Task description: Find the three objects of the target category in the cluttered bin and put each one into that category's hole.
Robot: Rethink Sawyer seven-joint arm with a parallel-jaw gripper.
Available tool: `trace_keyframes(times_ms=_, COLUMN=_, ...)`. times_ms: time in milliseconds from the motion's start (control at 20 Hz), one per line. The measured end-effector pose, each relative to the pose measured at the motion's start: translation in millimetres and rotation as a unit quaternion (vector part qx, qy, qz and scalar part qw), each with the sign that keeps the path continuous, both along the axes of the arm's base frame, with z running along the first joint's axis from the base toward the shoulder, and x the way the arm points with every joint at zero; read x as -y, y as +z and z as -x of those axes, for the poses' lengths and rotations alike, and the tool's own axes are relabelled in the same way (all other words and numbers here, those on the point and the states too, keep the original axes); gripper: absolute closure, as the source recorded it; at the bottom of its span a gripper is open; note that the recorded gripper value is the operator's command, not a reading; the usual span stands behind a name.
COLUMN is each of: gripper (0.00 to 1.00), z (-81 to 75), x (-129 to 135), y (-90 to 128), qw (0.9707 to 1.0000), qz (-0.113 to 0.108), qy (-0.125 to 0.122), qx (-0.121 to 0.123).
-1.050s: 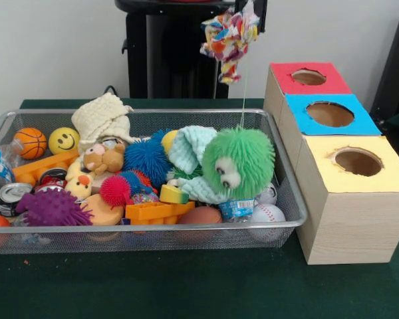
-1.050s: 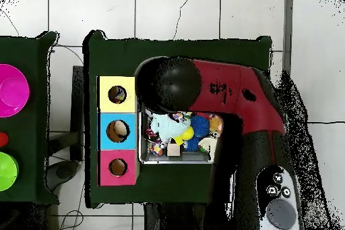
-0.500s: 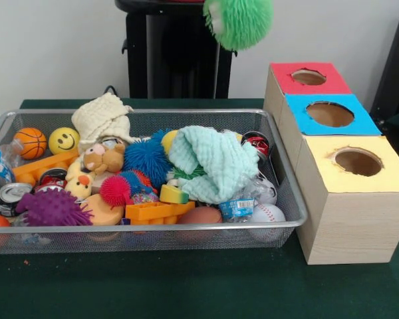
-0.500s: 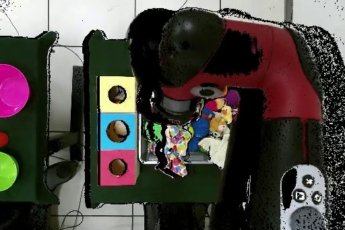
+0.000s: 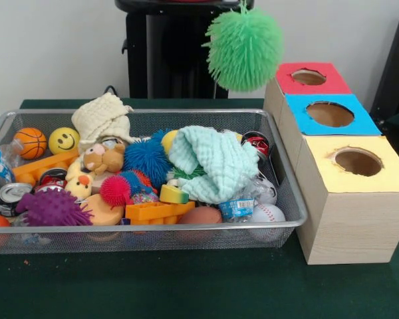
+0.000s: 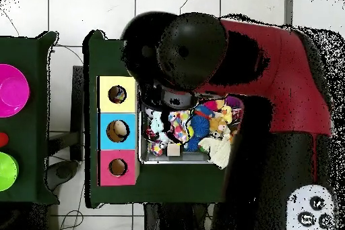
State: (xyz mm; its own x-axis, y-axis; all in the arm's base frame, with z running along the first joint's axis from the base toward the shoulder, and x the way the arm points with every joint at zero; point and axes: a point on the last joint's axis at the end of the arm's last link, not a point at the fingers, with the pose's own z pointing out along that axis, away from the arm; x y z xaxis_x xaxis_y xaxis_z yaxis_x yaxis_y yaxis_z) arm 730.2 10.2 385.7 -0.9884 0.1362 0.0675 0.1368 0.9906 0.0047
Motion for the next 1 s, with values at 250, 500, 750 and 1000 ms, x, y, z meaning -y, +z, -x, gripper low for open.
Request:
trace_keyframes(times_ms=250, gripper=1.0, z=-10.3, x=-2.8, y=-38.6, qw=0.9947, qz=0.011, qy=0.002, qx=0.102)
trace_keyframes(times_ms=500, gripper=1.0, z=1.5, x=-4.6, y=-49.1, qw=0.9985, qz=0.004, qy=0.002, qx=0.055)
trace_keyframes(times_ms=750, gripper=1.0, z=4.8, x=-1.1, y=-15.4, qw=0.9956, qz=-0.011, qy=0.006, qx=-0.093)
trace_keyframes(times_ms=1000, gripper=1.0, z=0.5, x=1.3, y=48.9, qw=0.9711, qz=-0.032, qy=0.008, qx=-0.236)
